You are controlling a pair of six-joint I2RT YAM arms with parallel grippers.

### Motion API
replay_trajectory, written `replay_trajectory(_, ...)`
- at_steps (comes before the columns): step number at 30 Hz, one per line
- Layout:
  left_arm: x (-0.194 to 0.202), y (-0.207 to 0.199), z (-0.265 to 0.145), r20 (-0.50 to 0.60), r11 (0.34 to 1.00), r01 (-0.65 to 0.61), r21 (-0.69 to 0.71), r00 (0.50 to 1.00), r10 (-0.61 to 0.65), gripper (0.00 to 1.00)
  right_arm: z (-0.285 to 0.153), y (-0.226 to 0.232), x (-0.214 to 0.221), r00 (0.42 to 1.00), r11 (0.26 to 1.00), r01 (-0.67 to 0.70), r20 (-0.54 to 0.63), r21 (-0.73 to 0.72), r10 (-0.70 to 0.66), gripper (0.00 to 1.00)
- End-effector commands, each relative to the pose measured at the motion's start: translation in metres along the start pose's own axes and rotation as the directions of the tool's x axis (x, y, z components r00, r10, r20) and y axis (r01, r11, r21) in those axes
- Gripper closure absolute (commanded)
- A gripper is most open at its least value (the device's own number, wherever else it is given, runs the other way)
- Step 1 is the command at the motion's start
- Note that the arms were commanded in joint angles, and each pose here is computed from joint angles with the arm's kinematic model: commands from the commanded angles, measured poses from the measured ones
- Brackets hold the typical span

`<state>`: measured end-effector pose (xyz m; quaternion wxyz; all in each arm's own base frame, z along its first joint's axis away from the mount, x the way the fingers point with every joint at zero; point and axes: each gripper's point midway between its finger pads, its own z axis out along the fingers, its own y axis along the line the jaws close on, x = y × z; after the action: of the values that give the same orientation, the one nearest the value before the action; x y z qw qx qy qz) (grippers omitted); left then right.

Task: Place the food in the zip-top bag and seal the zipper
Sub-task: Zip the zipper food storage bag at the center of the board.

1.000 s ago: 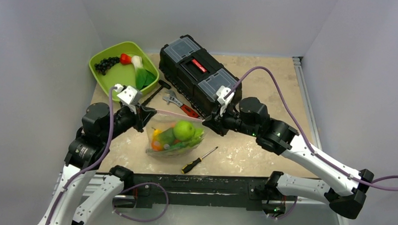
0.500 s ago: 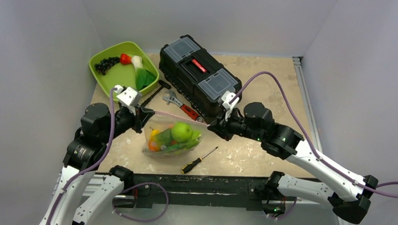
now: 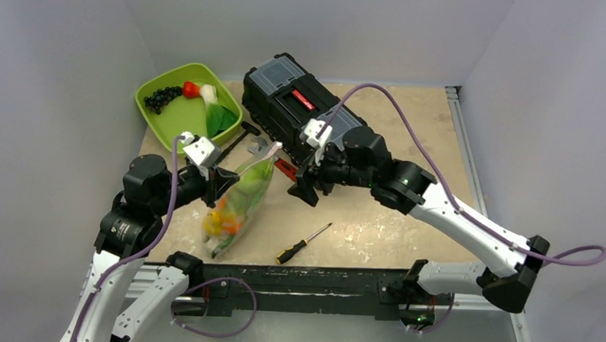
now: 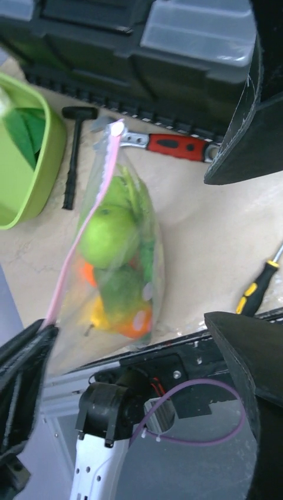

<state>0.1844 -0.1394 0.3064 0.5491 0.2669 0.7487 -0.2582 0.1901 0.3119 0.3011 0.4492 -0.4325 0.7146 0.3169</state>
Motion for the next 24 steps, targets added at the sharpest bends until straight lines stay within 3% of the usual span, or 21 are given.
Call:
replay_trajectory(1,-0.029,-0.015,-0.013,0.090,0.995,-0.084,0.062,0.993,0.078,1.00,0.026,0.015,-0.040,0.995,0.993,0.066,0.083,-0.093,-0.059,0.22)
replay_trajectory(3,-0.029,-0.015,-0.014,0.090,0.996,-0.076,0.055,0.993,0.071,1.00,0.039,0.002,-0.052,0.995,0.999,-0.034,0.093,-0.004,0.034,0.21)
replay_trajectory(5,-0.028,-0.015,-0.014,0.083,0.996,-0.072,0.056,0.994,0.067,1.00,0.050,0.013,-0.055,0.994,0.996,-0.073,0.083,-0.048,0.077,0.21)
replay_trajectory(9,-0.027,-0.019,-0.014,0.080,0.993,-0.078,0.083,0.994,0.072,1.00,0.063,0.041,-0.051,0.989,0.991,0.097,0.116,-0.093,-0.086,0.18)
replay_trajectory(16,-0.023,-0.045,-0.019,0.081,0.965,-0.119,0.231,0.991,0.103,1.00,0.062,0.065,-0.059,0.933,0.930,0.302,0.266,-0.208,-0.244,0.20)
replay_trajectory(24,-0.022,-0.075,-0.037,0.129,0.908,-0.185,0.376,0.981,0.146,1.00,0.061,0.091,-0.034,0.925,0.852,0.361,0.264,-0.379,-0.274,0.34)
